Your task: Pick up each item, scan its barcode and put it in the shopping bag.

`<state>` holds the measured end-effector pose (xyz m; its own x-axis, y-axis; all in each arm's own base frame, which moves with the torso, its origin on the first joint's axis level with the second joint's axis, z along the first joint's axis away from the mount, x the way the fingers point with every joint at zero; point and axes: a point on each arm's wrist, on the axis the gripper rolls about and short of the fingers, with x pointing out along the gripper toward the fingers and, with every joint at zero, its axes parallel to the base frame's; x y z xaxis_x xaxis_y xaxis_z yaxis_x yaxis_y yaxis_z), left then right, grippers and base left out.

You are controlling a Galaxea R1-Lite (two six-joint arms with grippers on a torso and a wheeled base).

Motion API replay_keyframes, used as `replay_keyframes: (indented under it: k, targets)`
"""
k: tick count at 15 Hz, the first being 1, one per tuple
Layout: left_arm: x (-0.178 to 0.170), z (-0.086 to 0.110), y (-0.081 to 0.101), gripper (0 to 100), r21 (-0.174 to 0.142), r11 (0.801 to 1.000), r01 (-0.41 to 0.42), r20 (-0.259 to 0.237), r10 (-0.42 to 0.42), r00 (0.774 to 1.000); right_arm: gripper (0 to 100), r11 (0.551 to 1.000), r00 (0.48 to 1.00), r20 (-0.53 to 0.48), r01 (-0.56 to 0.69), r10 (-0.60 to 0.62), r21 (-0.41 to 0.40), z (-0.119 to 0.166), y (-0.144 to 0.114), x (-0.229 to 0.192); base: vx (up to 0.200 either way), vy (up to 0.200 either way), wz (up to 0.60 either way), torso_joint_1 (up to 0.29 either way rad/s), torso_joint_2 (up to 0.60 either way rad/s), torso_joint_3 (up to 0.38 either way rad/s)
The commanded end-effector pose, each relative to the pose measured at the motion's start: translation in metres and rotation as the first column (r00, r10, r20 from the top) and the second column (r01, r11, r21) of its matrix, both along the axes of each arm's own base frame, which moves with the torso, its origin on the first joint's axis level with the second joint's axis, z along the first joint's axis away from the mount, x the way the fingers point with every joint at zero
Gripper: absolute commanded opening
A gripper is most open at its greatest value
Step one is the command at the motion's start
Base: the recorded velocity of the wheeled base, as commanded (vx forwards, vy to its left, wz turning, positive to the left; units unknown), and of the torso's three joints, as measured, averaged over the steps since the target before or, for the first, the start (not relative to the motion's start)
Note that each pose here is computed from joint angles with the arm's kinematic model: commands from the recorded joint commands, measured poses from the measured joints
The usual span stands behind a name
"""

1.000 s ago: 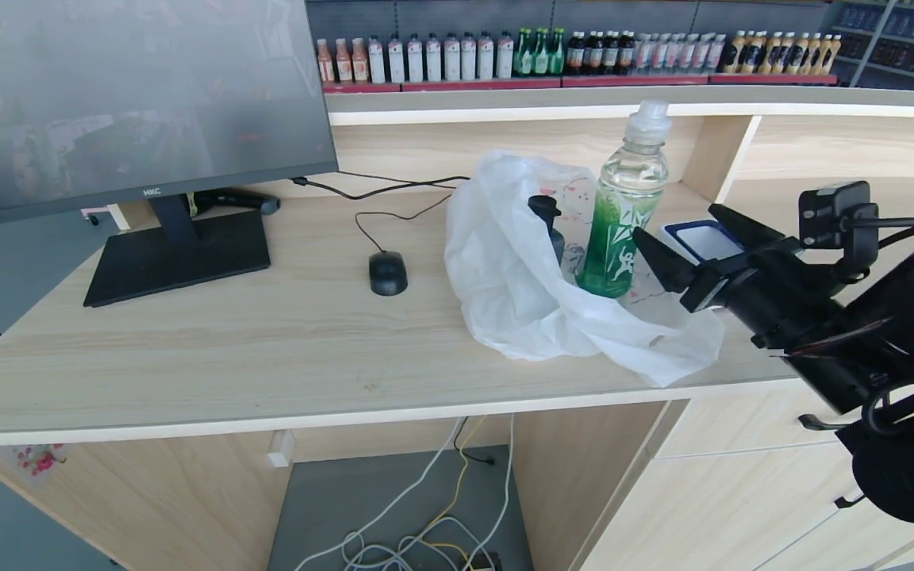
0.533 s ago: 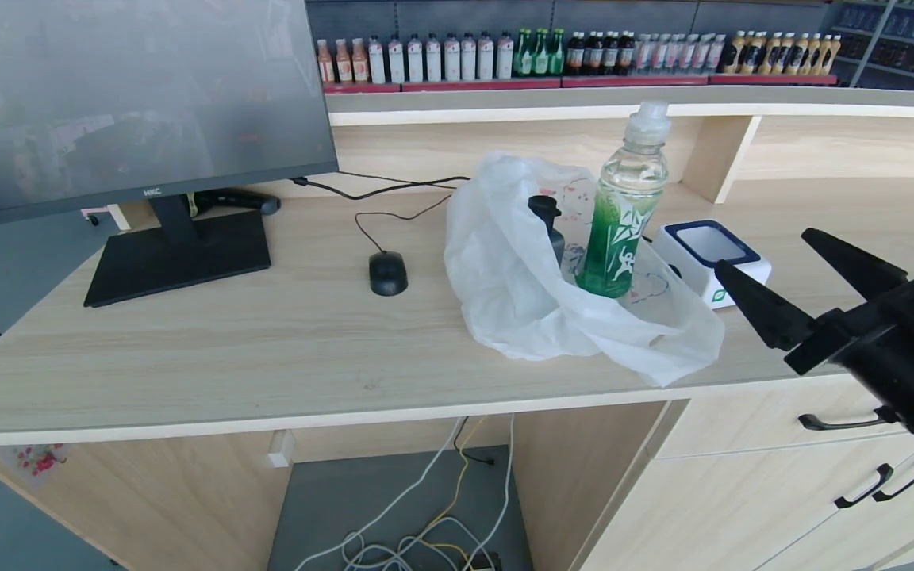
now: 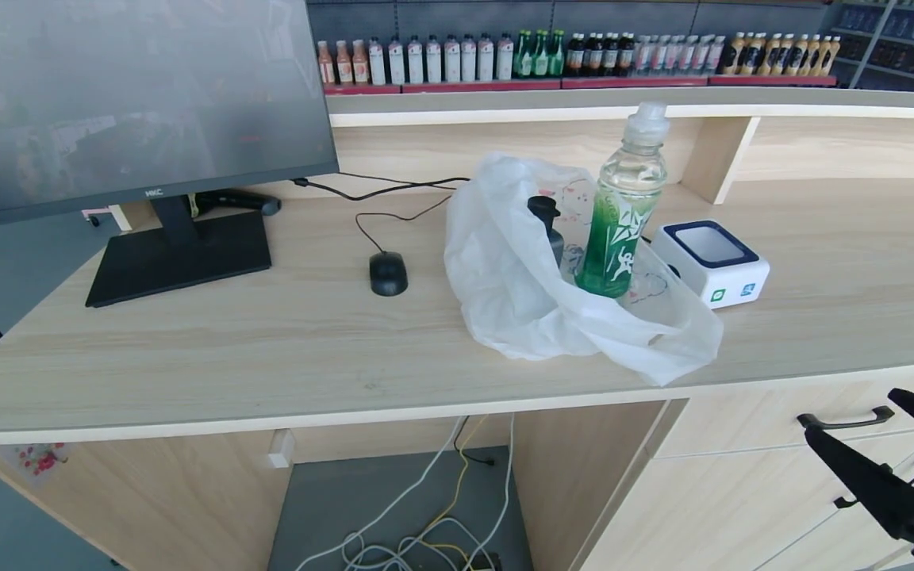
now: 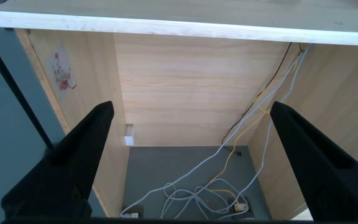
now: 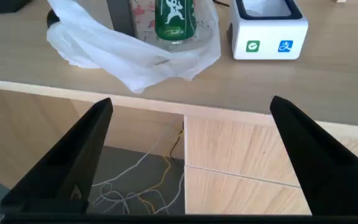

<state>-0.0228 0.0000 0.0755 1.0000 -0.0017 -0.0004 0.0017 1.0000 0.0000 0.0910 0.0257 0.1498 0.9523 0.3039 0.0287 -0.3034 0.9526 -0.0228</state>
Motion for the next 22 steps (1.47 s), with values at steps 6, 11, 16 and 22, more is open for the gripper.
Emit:
replay_keyframes:
  k: [6, 11, 16, 22]
  targets:
    - [0.0, 0.0, 0.0, 100, 0.002, 1.0, 0.0, 0.0, 0.0, 1.0, 100, 0.999, 0.995, -0.098, -0.019, 0.014, -0.049, -0.073, -0.03, -0.108, 0.0, 0.0, 0.0, 0.0, 0.0, 0.0]
    - [0.0, 0.0, 0.0, 100, 0.002, 1.0, 0.0, 0.0, 0.0, 1.0, 100, 0.997, 0.994, -0.091, 0.059, -0.064, -0.05, -0.072, -0.03, -0.107, 0.0, 0.0, 0.0, 0.0, 0.0, 0.0]
    - [0.0, 0.0, 0.0, 100, 0.002, 1.0, 0.0, 0.0, 0.0, 1.0, 100, 0.959, 0.954, -0.099, 0.279, -0.283, -0.047, -0.072, -0.027, -0.107, 0.0, 0.0, 0.0, 0.0, 0.0, 0.0]
    - [0.0, 0.0, 0.0, 100, 0.002, 1.0, 0.0, 0.0, 0.0, 1.0, 100, 0.944, 0.943, -0.049, 0.329, -0.331, -0.033, -0.073, -0.026, -0.111, 0.0, 0.0, 0.0, 0.0, 0.0, 0.0]
